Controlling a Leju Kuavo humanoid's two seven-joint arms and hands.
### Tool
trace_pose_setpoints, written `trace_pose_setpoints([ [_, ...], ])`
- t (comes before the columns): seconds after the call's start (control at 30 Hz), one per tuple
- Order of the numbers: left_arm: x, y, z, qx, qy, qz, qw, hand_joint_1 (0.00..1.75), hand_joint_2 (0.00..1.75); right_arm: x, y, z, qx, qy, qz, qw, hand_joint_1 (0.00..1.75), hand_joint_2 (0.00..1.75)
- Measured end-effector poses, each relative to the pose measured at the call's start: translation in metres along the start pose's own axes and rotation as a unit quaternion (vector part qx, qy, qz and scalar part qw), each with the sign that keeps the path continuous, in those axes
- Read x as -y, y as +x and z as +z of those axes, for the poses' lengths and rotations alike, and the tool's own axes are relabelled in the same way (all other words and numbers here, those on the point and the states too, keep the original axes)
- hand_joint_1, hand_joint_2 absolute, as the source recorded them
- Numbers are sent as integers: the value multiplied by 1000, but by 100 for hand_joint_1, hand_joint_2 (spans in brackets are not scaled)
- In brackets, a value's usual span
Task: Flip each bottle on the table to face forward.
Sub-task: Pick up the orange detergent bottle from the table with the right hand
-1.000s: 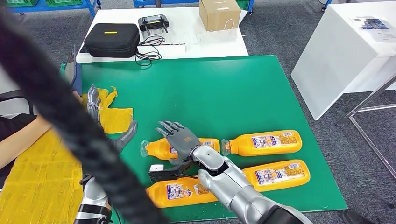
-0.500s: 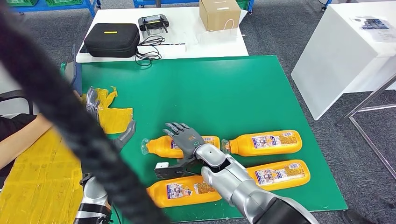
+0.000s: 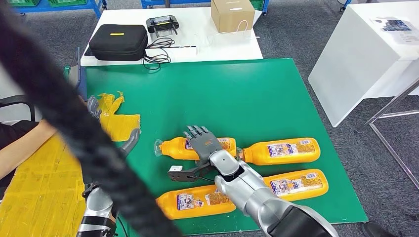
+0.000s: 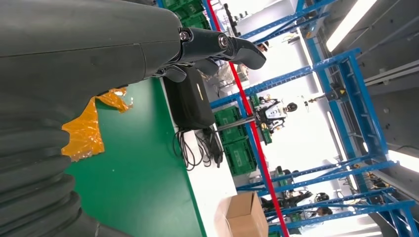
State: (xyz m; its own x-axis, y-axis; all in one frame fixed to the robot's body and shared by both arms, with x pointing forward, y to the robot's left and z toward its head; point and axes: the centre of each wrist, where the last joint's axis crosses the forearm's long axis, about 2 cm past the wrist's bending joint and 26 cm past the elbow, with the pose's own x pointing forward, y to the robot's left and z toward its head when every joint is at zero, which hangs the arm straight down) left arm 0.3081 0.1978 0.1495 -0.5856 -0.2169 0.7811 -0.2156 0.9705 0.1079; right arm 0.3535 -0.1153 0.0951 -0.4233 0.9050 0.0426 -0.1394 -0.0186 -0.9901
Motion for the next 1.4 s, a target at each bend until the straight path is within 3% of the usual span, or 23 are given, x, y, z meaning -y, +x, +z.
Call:
trace_pose_setpoints([
  [0.17, -2, -1, 1, -5, 2, 0, 1000, 0, 175, -2, -2, 0, -6, 9, 1, 1000, 155, 175],
  [0.33, -3, -2, 2, -7, 3, 1, 1000, 0, 175, -2, -4, 0, -8, 10, 2, 1000, 175, 175],
  [0.63, -2, -3, 2, -11, -1, 5, 1000, 0, 175, 0, -9, -1, 14, -2, -38, 999, 175, 175],
  [0.9, 4, -3, 1, -19, -33, 38, 999, 0, 175, 8, -3, 7, 16, -155, -157, 975, 175, 175],
  [1.17, 10, -3, 0, -24, -52, 60, 997, 0, 175, 15, -3, 13, 7, -207, -194, 959, 175, 175],
  [1.4, 25, 0, 0, -32, -135, 153, 978, 0, 175, 23, -6, 30, 2, -337, -265, 903, 175, 175],
])
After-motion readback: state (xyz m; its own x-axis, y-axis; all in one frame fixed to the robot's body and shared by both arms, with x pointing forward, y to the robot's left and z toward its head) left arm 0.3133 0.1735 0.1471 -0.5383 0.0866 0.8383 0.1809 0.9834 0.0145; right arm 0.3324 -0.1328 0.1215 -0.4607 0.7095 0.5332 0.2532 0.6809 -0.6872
